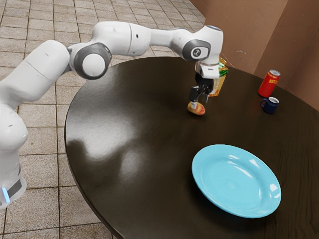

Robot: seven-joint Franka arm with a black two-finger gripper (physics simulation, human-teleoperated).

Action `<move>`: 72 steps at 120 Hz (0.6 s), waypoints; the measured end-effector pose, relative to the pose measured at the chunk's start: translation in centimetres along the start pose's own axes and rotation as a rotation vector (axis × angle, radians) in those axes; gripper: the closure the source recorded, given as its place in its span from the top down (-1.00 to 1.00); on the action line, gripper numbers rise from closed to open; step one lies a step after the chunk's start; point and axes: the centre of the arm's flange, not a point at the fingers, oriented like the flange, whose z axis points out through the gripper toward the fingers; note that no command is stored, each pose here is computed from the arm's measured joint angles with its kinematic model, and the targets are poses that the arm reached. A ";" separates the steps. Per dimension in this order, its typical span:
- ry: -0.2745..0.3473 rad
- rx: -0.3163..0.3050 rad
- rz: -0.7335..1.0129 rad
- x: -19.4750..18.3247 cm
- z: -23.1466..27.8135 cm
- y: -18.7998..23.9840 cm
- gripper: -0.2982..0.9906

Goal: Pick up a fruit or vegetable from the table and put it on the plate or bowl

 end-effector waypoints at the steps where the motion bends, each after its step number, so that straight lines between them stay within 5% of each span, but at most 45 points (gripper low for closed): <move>1: 0.000 0.000 0.000 0.0 0.0 0.0 0.54; 72: 0.128 -0.013 -0.085 -1.1 -1.2 -0.8 0.54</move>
